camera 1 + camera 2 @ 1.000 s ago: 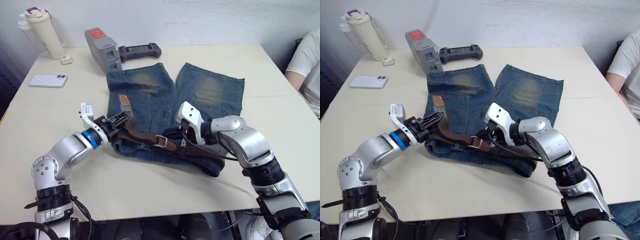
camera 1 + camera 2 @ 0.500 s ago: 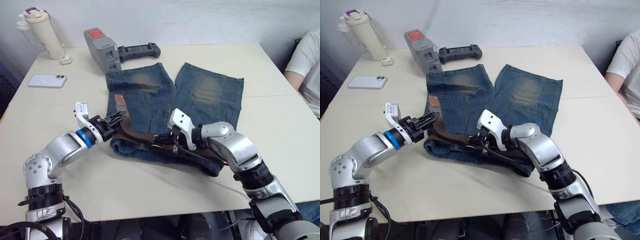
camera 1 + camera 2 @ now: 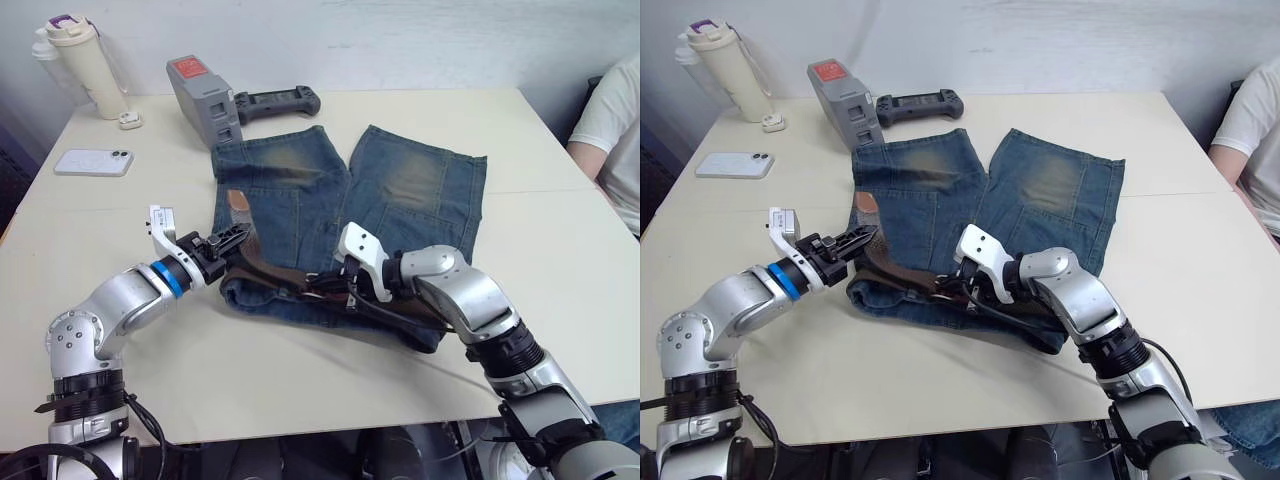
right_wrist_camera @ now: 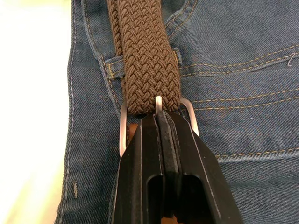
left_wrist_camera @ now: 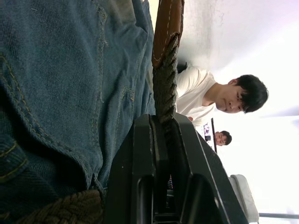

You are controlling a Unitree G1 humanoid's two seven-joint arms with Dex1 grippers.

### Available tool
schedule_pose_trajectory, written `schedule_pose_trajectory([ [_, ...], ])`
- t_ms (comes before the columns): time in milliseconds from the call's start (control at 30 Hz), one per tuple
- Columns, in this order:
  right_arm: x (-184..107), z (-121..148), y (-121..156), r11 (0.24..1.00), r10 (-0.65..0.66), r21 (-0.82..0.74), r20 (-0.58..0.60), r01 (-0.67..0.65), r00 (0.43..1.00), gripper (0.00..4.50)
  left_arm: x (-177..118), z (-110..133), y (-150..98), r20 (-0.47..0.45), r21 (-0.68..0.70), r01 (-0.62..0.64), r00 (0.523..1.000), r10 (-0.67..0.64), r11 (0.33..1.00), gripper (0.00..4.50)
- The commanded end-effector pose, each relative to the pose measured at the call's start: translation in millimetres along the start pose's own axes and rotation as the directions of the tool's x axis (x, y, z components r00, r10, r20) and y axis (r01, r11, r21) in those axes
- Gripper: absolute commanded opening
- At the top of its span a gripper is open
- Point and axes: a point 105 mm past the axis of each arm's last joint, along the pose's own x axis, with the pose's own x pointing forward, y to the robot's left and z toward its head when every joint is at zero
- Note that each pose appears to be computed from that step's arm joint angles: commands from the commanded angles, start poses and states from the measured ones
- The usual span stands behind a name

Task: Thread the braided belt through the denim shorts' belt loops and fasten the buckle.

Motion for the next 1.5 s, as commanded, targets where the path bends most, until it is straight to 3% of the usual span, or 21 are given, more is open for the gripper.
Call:
schedule_pose_trajectory([
  [33, 5, -8, 3, 1.0, 0.025, 0.019, -0.026, -0.025, 0.999, 0.03, -6, 6, -14, 0.025, 0.032, 0.049, 0.998, -0.05, 0.998, 0.0],
  [267, 24, -36, 13, 0.986, 0.089, 0.154, -0.146, -0.066, 0.985, 0.03, -8, 5, -14, 0.034, 0.035, 0.056, 0.998, -0.058, 0.998, 0.0],
  [533, 28, -60, 27, 0.976, 0.196, 0.149, -0.289, -0.159, 0.937, 0.03, -8, 3, -14, 0.049, 0.029, 0.06, 0.997, -0.061, 0.998, 0.0],
  [933, 45, -89, 22, 0.974, 0.176, 0.202, -0.404, -0.1, 0.898, 0.03, -10, -1, -29, 0.063, 0.065, 0.11, 0.991, -0.115, 0.992, 0.0],
  [1167, 49, -97, 27, 0.978, 0.183, 0.173, -0.458, -0.114, 0.87, 0.03, -1, -8, -62, -0.005, 0.135, 0.232, 0.972, -0.233, 0.963, 0.0],
  [1500, 45, -110, 30, 0.981, 0.171, 0.167, -0.486, -0.101, 0.857, 0.03, 38, -28, -89, -0.204, 0.149, 0.315, 0.937, -0.282, 0.937, 0.0],
])
